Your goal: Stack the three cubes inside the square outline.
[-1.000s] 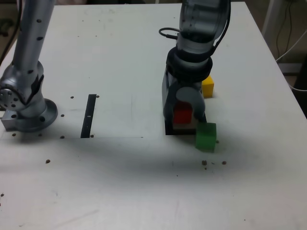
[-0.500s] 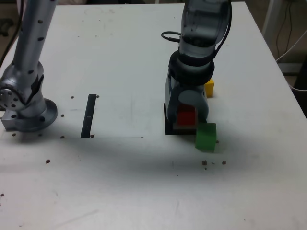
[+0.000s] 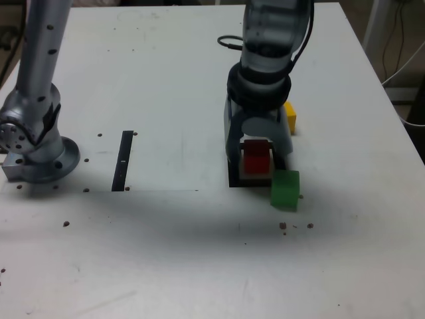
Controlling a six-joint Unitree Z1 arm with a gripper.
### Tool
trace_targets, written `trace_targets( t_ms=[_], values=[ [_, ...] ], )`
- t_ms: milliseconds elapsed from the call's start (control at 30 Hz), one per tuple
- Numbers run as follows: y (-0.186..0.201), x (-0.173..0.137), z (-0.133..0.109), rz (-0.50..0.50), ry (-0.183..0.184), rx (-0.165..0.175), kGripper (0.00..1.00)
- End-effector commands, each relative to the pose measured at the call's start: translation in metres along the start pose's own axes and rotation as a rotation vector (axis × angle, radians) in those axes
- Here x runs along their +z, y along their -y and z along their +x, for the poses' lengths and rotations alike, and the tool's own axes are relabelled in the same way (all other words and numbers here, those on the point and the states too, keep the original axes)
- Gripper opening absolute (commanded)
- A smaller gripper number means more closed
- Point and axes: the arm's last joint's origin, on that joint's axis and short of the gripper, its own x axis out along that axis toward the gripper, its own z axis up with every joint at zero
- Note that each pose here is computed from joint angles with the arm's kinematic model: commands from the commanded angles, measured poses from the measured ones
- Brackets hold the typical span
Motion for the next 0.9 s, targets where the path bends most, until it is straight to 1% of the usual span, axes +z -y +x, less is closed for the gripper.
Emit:
trace_targets(
  t_ms=[0,100,200,333,467,567,633,767,867],
  values=[
    [-0.003,-0.004,-0.014,-0.005,0.027,0.006,0.99],
    [-0.008,-0.009,-0.031,-0.007,0.039,0.023,0.99],
    [-0.018,-0.006,-0.045,0.016,0.038,0.035,0.99],
    [-0.034,0.003,-0.051,0.062,0.027,0.029,0.99],
    [-0.048,0.013,-0.053,0.085,0.021,0.025,0.99],
    [-0.056,0.023,-0.049,0.089,0.015,0.020,0.99],
    [-0.063,0.029,-0.041,0.087,0.003,0.011,0.99],
    [-0.080,0.043,-0.019,0.079,-0.042,-0.018,0.99],
    [-0.089,0.050,-0.005,0.070,-0.068,-0.039,0.99]
  ],
)
